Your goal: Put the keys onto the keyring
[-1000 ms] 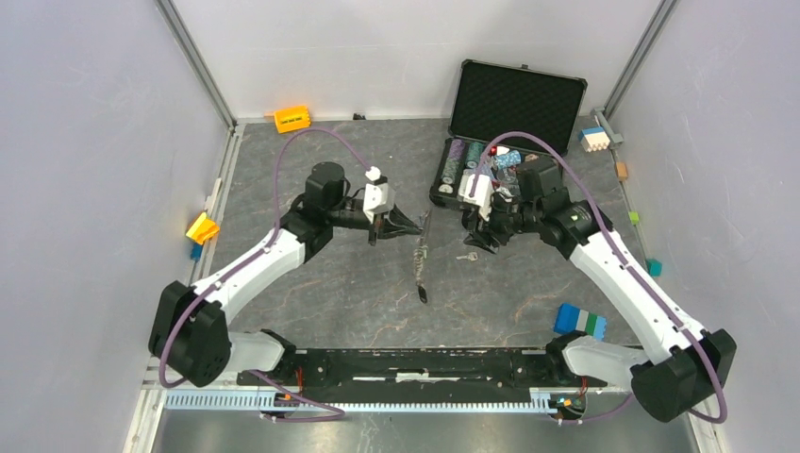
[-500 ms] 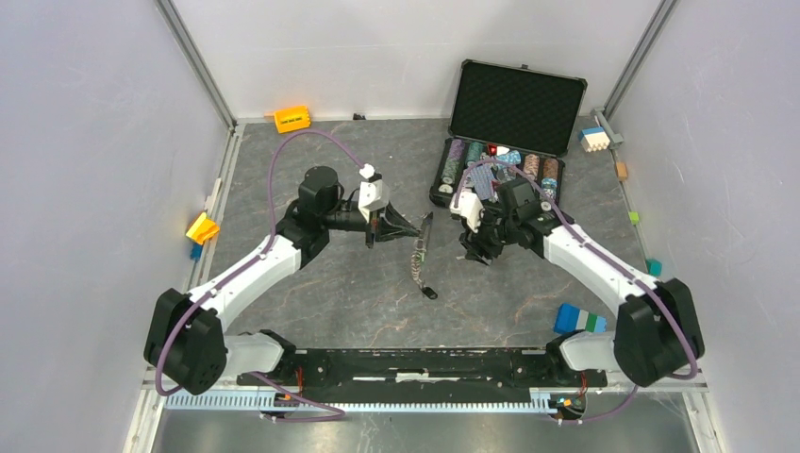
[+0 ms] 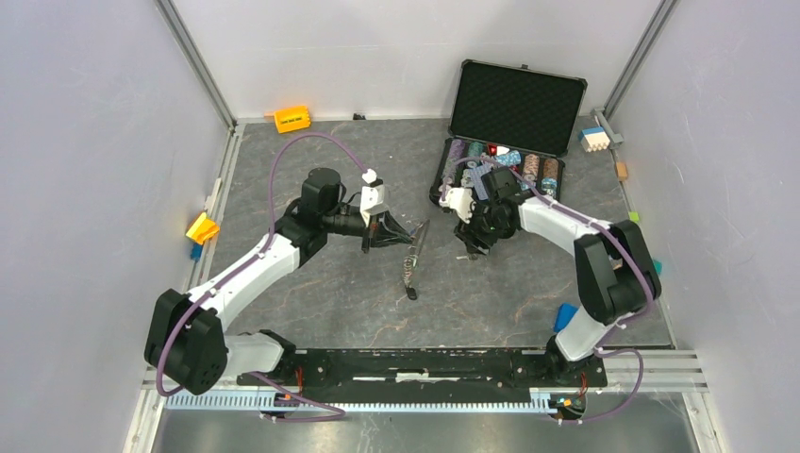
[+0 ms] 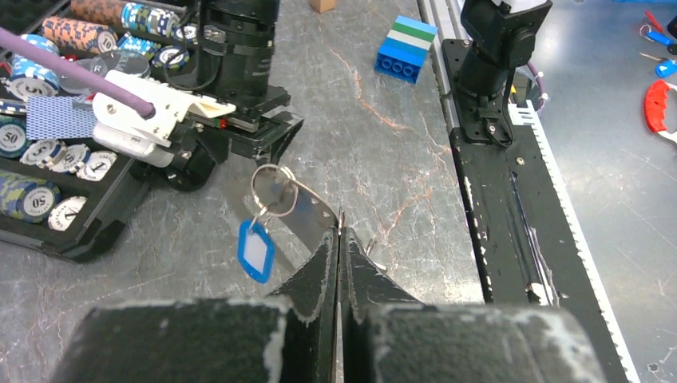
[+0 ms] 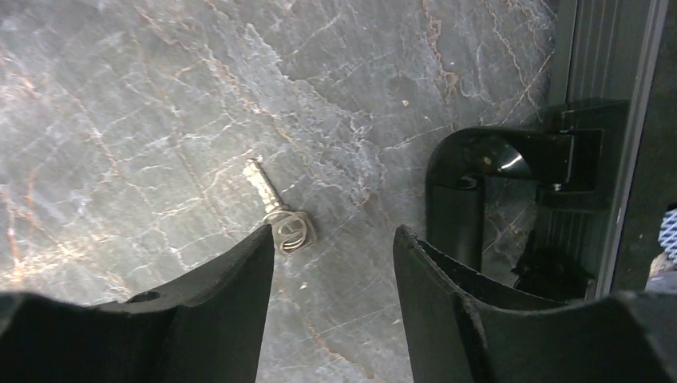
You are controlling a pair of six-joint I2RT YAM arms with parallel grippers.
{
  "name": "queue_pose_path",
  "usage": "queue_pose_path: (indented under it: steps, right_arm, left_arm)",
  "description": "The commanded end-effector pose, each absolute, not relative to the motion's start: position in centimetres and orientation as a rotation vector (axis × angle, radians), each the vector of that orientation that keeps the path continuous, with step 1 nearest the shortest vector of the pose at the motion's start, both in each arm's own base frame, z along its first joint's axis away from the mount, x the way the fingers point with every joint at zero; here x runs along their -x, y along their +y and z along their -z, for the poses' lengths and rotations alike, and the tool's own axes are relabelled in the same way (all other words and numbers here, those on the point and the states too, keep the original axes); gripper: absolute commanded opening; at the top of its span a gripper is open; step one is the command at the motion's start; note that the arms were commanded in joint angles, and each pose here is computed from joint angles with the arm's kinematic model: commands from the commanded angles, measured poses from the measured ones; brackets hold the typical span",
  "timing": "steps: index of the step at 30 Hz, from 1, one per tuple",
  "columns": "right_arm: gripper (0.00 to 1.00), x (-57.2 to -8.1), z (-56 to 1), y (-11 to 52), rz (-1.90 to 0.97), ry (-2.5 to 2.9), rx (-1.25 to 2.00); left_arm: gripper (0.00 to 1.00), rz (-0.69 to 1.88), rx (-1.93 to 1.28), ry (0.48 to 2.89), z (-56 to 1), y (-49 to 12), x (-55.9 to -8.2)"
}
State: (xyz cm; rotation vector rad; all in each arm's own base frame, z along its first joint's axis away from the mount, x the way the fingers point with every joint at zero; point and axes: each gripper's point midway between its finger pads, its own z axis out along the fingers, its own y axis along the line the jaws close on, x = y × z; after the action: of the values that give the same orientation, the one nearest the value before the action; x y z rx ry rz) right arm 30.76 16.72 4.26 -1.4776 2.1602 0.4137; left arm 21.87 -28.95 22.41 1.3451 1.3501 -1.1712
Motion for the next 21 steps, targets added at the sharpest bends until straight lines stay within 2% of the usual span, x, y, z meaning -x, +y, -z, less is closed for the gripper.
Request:
queue_pose_path:
  steps: [1, 4, 12, 21]
  right_arm:
    - [0.63, -32.0, -4.3, 16.7, -0.410, 2.105, 1.597]
    - [0.66, -31.5, -3.5, 17.1, -0.470, 2.076, 1.691]
    - [0.66, -30.5, -2.5, 17.4, -0.562, 1.976, 1.874]
    - [0.51, -29.3, -1.7, 17.3, -0.633, 1.937, 1.953]
  left_arm:
    - [0.02, 1.113, -1.379, 1.243, -24.9, -28.8, -22.0]
    - [0.02, 1.130, -1.383, 1.258, -24.8, -28.6, -21.6]
    - [0.02, 1.116, -1.393, 1.254, -25.0, -28.2, -21.4]
    - [0.02, 1.112, -1.390, 1.249, -25.3, -28.0, -21.4]
